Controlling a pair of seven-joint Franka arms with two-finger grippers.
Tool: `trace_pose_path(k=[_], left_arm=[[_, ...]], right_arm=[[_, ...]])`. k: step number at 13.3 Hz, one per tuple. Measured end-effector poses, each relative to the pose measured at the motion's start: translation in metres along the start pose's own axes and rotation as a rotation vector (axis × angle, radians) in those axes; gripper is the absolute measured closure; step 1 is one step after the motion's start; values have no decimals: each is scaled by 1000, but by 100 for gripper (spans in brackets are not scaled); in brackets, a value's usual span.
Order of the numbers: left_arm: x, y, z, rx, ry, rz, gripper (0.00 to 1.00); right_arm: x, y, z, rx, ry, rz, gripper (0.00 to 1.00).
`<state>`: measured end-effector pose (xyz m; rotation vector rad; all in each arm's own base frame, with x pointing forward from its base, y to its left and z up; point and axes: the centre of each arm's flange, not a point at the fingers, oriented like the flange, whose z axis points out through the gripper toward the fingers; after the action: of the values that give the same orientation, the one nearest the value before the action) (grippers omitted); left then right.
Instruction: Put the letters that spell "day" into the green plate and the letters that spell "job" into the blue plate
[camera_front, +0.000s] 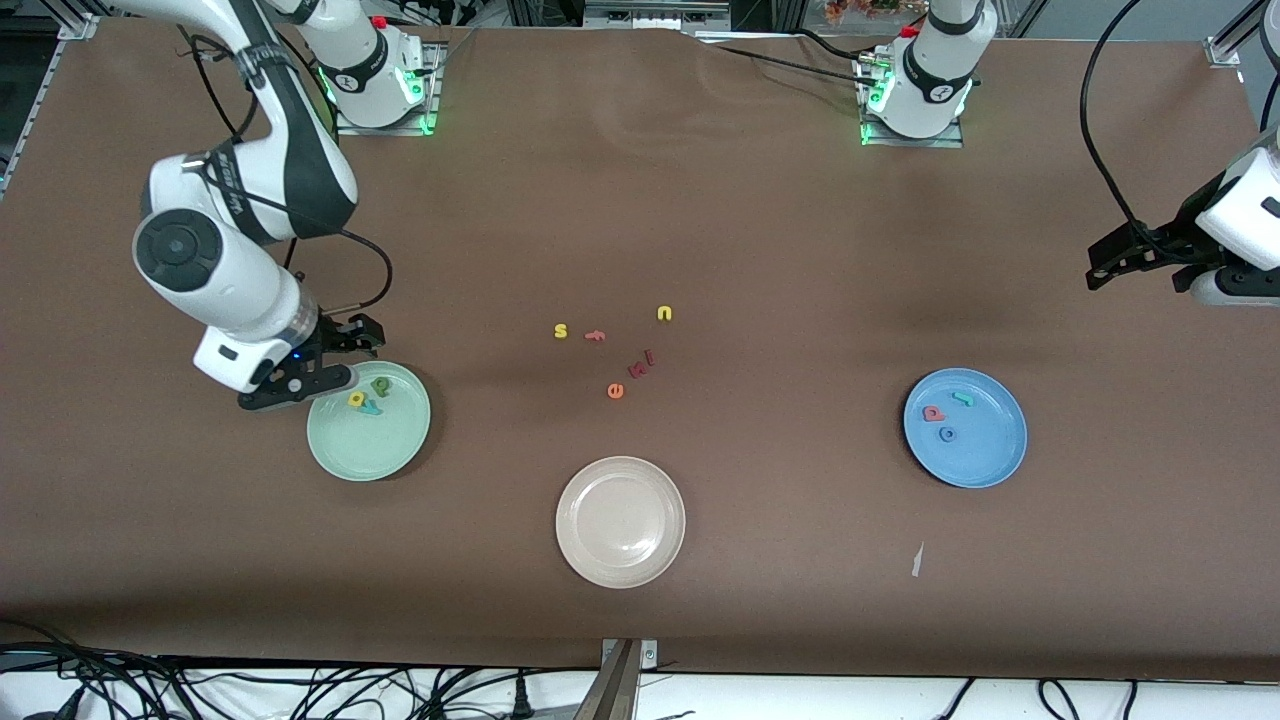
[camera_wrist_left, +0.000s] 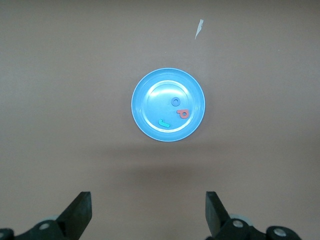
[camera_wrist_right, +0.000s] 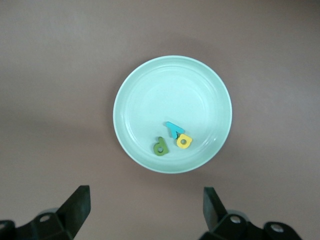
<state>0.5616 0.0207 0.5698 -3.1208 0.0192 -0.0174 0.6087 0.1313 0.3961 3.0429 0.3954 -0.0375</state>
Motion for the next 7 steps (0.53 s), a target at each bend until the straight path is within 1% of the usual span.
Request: trace_pose_path(k=[2, 4, 5, 7], left_arm=[[0, -1, 0, 0, 0, -3, 0], [0, -1, -1, 0, 1, -1, 0], [0, -1, -1, 0, 1, -2, 0], [0, -2, -1, 0, 1, -3, 0]], right_arm=[[-14, 4, -54, -12, -11, 59, 0], [-35, 12, -119, -24, -25, 94, 0], [-45, 21, -146, -20, -22, 121, 0], [-65, 53, -178, 17, -11, 195, 0]])
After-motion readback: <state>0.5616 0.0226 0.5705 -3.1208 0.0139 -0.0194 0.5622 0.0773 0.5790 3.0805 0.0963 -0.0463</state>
